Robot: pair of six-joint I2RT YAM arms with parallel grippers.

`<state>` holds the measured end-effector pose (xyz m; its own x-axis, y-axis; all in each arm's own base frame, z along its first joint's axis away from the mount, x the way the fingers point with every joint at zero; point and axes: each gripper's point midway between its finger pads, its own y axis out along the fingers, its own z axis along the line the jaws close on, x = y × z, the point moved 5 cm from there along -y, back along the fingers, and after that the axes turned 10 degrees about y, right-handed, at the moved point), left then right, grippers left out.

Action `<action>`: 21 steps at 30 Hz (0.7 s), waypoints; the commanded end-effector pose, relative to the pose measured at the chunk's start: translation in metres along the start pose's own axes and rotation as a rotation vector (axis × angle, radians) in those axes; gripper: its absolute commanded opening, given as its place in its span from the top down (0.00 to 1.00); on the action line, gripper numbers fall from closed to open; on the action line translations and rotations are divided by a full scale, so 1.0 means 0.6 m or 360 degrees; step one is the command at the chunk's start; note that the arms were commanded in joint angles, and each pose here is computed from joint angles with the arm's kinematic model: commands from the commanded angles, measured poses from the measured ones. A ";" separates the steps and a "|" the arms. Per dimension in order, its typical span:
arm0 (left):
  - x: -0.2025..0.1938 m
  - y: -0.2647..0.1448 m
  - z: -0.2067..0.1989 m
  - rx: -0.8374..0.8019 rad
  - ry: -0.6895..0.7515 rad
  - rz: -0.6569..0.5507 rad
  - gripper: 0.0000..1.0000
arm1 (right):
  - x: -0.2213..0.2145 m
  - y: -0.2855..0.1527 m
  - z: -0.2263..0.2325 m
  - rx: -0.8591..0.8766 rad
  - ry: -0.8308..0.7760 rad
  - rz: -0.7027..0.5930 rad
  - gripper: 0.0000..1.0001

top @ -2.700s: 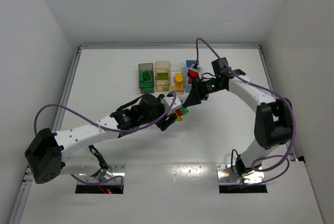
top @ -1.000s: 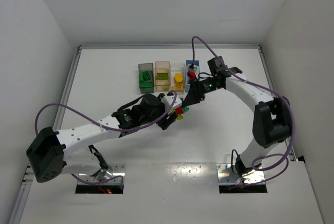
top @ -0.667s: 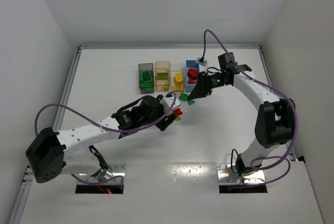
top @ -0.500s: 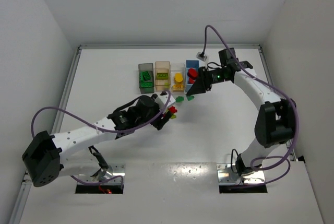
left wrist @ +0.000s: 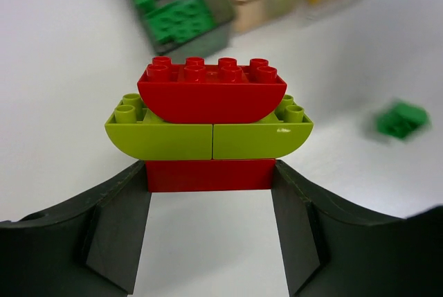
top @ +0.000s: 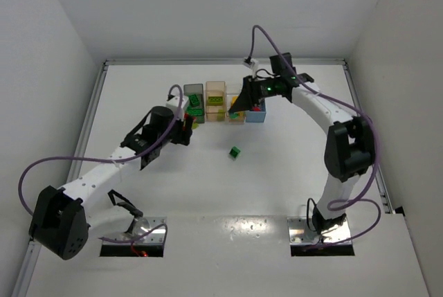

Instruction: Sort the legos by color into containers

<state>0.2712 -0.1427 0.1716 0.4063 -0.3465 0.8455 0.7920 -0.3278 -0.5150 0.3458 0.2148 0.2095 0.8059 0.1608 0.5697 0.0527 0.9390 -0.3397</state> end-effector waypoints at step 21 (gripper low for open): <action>-0.009 -0.046 0.113 0.0264 -0.0328 -0.0064 0.57 | 0.189 0.321 -0.140 -0.0434 -0.0104 -0.0373 0.86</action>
<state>0.2772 -0.0711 0.1786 0.4863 -0.1642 0.8583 0.8456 -0.1591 -0.5095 0.4882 0.3853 0.1259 0.7566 0.0141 0.6537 0.3282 0.8565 -0.3983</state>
